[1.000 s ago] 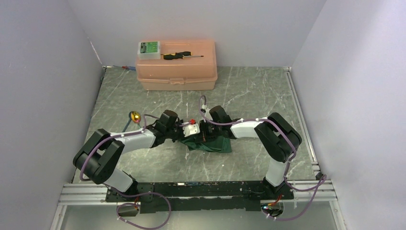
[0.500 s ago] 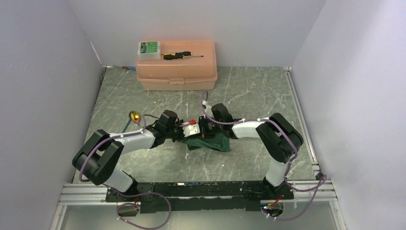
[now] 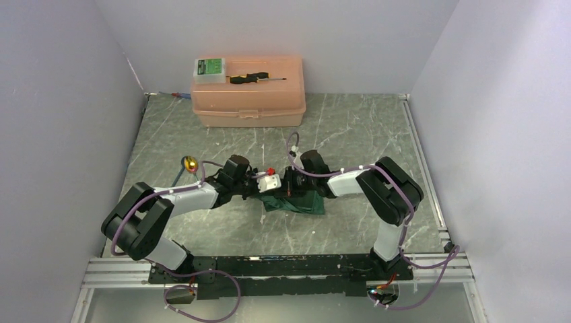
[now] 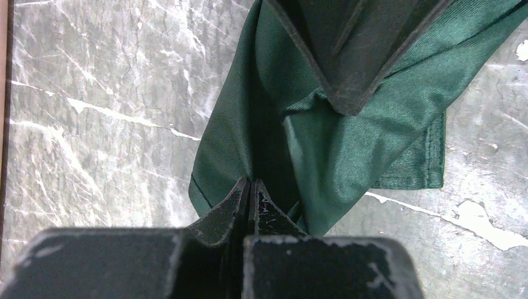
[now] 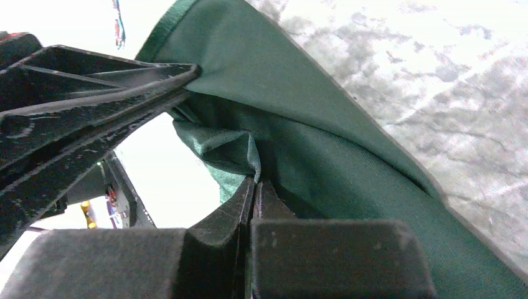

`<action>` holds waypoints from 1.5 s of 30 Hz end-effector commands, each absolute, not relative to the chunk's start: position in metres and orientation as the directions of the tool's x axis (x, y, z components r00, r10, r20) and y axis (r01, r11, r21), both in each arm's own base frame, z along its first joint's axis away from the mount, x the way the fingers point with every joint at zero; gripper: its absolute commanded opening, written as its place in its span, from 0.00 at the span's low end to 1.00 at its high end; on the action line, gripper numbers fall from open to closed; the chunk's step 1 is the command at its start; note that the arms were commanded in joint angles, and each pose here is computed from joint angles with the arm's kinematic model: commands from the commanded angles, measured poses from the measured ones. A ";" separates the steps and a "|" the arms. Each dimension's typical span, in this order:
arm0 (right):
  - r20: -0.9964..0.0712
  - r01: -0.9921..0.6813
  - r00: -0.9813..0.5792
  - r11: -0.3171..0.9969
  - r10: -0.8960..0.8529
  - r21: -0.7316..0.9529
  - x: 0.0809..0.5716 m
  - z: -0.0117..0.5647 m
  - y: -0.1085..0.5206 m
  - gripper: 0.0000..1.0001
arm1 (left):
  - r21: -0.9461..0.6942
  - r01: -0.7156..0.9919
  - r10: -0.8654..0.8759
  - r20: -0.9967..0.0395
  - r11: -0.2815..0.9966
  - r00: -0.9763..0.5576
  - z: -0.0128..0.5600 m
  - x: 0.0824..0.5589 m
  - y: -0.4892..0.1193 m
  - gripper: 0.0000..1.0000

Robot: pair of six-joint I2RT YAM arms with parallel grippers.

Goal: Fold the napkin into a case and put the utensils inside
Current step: Pick up the top corner of the smaller rectangle folded napkin from the center of the board, then place the smaller rectangle folded napkin at the center of the board.

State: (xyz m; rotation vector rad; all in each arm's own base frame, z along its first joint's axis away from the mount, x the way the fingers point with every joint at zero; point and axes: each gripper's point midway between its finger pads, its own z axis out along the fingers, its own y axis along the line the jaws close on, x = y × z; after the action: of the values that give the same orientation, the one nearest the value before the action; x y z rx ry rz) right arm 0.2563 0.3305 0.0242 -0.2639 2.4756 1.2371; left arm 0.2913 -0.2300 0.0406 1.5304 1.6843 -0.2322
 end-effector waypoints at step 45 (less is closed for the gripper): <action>-0.437 -0.333 -0.899 0.611 0.023 0.718 0.293 0.055 0.360 0.00 | 0.383 0.883 0.664 -0.739 0.271 0.117 0.072 0.296 -0.248 0.03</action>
State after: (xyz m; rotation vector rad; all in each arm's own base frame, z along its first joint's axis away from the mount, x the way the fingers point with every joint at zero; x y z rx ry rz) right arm 0.2739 0.3425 0.0247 -0.1947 2.5586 1.1560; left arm 0.2964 -0.2376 0.0589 1.4616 1.6705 -0.2606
